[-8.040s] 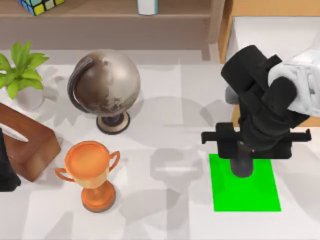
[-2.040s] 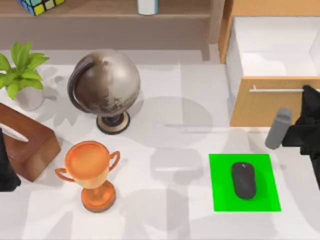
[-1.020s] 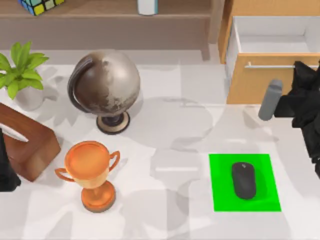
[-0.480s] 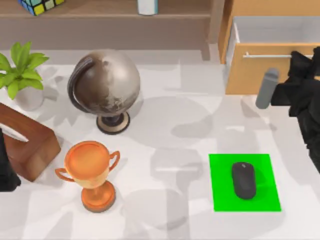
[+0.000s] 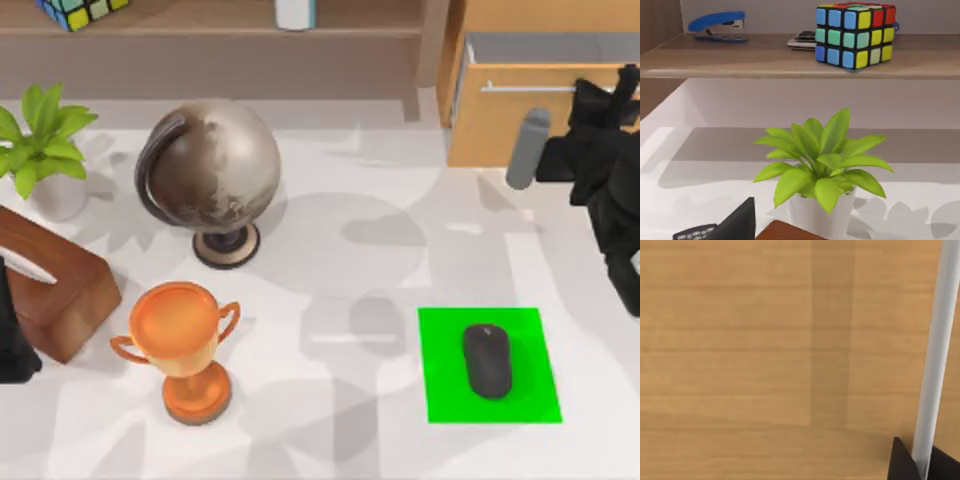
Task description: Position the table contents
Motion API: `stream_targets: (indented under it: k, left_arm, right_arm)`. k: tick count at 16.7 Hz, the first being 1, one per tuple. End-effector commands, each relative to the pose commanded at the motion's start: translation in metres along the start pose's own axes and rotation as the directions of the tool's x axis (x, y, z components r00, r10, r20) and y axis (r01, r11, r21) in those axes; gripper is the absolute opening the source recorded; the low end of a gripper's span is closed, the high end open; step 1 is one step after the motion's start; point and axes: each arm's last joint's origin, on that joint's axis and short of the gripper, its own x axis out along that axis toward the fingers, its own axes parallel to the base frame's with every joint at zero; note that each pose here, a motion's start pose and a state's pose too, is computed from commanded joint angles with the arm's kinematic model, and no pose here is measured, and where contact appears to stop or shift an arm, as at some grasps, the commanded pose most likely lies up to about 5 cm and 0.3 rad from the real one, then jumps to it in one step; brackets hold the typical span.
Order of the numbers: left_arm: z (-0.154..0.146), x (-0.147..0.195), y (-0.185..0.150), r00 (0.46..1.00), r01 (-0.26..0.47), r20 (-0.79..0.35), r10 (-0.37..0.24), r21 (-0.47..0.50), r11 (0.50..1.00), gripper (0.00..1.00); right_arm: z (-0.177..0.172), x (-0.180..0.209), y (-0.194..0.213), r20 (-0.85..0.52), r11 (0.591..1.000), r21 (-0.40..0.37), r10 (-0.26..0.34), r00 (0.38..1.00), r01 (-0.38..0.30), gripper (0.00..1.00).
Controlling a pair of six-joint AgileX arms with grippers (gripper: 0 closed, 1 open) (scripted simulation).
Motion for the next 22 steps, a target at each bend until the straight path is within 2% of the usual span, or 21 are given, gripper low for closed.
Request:
stream_targets:
  k: [4, 11, 16, 22]
  left_arm:
    - [0.0, 0.0, 0.0, 1.0, 0.0, 0.0, 0.0, 0.0, 1.0, 1.0]
    - [0.0, 0.0, 0.0, 1.0, 0.0, 0.0, 0.0, 0.0, 1.0, 1.0]
    - [0.0, 0.0, 0.0, 1.0, 0.0, 0.0, 0.0, 0.0, 1.0, 1.0]
    - [0.0, 0.0, 0.0, 1.0, 0.0, 0.0, 0.0, 0.0, 1.0, 1.0]
  right_arm:
    - [-0.001, 0.008, 0.002, -0.009, 1.0, -0.005, 0.006, 1.0, -0.006, 0.0]
    - [0.0, 0.059, 0.0, -0.001, 1.0, 0.0, 0.003, 1.0, -0.003, 0.0]
    - [0.0, 0.062, -0.001, 0.0, 1.0, 0.002, 0.001, 1.0, -0.001, 0.0]
    - [0.0, 0.062, -0.001, 0.0, 1.0, 0.002, 0.001, 1.0, -0.001, 0.45]
